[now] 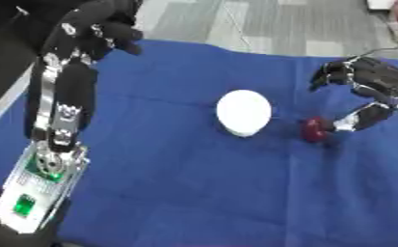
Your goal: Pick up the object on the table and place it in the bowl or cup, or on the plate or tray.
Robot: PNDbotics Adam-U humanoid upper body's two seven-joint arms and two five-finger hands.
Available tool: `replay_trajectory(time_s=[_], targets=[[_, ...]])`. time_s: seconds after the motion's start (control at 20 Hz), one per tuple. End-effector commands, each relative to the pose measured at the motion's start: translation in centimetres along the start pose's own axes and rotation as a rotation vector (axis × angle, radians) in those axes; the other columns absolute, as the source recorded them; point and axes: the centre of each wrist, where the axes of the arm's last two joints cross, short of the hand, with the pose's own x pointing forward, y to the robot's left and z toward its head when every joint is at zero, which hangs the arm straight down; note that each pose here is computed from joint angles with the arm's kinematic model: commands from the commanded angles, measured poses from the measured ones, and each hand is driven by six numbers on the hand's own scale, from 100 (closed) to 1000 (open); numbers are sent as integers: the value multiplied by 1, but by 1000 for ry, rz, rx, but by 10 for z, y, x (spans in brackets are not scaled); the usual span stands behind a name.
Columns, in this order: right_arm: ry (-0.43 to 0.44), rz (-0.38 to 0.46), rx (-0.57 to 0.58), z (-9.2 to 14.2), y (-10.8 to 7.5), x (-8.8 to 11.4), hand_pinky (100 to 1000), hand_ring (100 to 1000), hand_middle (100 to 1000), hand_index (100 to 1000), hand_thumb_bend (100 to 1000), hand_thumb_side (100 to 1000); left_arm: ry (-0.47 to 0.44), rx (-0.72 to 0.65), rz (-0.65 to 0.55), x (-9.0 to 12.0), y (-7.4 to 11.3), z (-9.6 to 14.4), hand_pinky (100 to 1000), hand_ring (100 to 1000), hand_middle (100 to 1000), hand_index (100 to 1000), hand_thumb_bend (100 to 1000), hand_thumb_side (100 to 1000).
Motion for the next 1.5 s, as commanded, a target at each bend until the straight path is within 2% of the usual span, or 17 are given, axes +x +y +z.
replay_trajectory(time_s=[0.05,0.9,1.5], targets=[[-2,41,5,4,-8,-5,417,572,672,717,594,885,-32,-6,6,5,1,-7,559,672,767,843,233,874],[-20,116,77,8,8,-2,465,574,656,690,589,853,-40,-3,6,5,1,-9,560,672,767,842,234,874],[-28,185,122,11,11,-3,502,576,650,670,601,725,-42,-3,8,5,1,-10,560,672,766,842,233,873]])
